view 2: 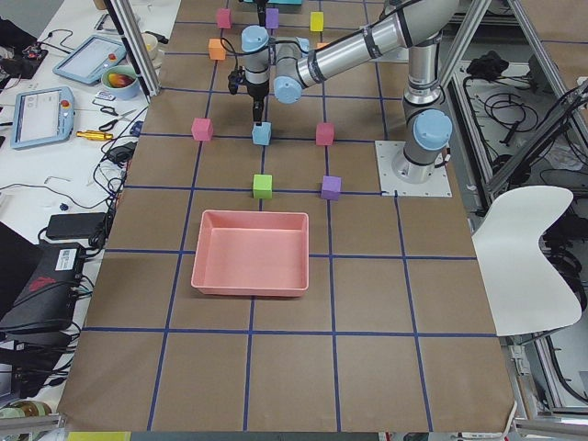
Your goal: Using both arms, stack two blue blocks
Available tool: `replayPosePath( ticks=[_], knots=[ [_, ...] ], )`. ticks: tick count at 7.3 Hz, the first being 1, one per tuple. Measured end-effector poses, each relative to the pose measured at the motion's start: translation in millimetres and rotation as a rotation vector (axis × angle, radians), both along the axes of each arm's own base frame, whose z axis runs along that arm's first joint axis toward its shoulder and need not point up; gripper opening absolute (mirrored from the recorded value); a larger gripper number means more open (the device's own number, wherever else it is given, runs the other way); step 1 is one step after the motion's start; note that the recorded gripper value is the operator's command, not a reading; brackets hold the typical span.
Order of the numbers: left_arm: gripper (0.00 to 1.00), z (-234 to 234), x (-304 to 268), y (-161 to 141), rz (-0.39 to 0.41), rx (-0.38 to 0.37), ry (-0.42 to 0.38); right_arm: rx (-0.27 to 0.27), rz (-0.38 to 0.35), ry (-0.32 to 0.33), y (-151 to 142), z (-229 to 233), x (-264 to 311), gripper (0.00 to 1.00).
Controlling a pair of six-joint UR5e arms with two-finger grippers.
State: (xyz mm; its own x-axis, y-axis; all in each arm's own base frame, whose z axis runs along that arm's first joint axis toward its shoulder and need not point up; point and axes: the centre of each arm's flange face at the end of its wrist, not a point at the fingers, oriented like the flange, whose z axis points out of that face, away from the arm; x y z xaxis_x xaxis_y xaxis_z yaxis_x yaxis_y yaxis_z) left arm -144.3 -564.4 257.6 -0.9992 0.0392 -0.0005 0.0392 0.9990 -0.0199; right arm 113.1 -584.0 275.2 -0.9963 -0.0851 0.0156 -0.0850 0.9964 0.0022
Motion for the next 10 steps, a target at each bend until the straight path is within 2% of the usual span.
replayPosePath(
  ticks=[2,5,6,7,10],
  knots=[
    [1.0,-16.3,0.2,-7.0,-0.003,-0.001,-0.003,0.027,0.002,-0.007,-1.0,-39.7,0.9,1.0],
    [1.0,-31.0,4.3,-7.6,-0.011,0.013,-0.007,0.077,-0.002,-0.013,-0.5,-65.4,2.2,1.0],
    [1.0,-37.7,4.8,-6.6,-0.011,0.025,-0.007,0.09,0.0,-0.013,0.4,-72.1,2.3,0.38],
    [1.0,-43.8,5.1,-5.8,-0.01,0.036,-0.006,0.096,0.002,-0.012,1.5,-77.1,2.2,0.0],
    [1.0,-51.9,5.2,-2.8,-0.009,0.051,-0.005,0.072,-0.003,-0.011,-5.8,-66.8,4.4,0.0]
  ],
)
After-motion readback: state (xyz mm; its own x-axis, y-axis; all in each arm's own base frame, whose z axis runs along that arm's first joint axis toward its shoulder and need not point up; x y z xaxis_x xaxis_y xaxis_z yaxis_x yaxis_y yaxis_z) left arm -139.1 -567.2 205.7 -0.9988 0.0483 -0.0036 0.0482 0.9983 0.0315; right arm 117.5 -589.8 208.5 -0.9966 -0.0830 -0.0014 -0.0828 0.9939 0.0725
